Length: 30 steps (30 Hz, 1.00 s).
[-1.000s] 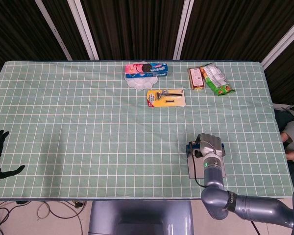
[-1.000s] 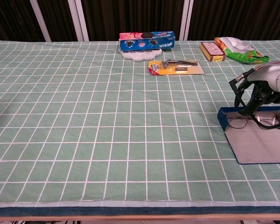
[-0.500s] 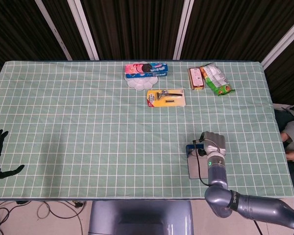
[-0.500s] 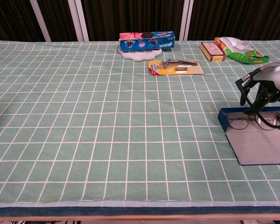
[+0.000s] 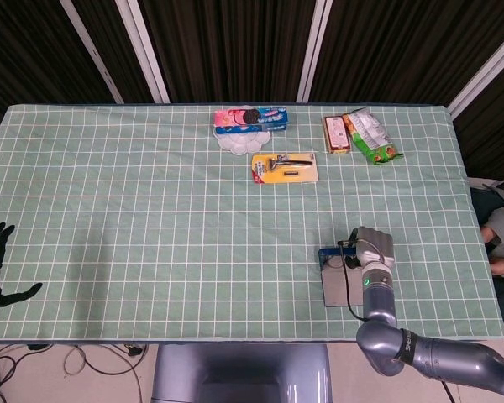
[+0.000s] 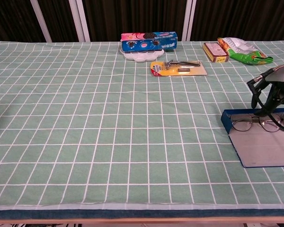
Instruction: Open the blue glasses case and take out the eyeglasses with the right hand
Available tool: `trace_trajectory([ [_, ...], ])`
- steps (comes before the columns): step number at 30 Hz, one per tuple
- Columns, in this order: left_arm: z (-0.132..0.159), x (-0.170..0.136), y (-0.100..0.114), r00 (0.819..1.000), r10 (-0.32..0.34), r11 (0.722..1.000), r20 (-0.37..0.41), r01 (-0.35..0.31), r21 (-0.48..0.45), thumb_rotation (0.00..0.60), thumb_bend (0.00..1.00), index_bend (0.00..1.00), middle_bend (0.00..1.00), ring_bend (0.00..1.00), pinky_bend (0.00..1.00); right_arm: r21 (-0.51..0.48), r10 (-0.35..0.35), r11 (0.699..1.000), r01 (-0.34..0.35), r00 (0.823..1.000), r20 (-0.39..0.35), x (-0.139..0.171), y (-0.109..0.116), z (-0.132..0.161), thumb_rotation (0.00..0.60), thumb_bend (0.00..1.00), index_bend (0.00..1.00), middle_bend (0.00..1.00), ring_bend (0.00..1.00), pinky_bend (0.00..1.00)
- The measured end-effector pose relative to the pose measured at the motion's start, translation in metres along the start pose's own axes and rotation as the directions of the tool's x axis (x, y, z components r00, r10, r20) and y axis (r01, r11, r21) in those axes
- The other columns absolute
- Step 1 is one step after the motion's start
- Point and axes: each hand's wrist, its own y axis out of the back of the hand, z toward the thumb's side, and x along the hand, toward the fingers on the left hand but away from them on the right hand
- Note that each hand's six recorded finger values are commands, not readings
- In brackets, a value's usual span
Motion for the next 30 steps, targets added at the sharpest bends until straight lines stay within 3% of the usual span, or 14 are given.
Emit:
trace_trajectory([
  [30,-0.0006,0.0007,-0.0010,1.000,-0.004,1.000,-0.005,0.004,0.004,0.600,0.02,0.00,0.00,0.00,0.00,-0.026,-0.003,1.000,0.003,1.000,0.013,-0.0067,-0.0045,-0.0047,0.600,0.40,0.47,0.95,0.98,1.00],
])
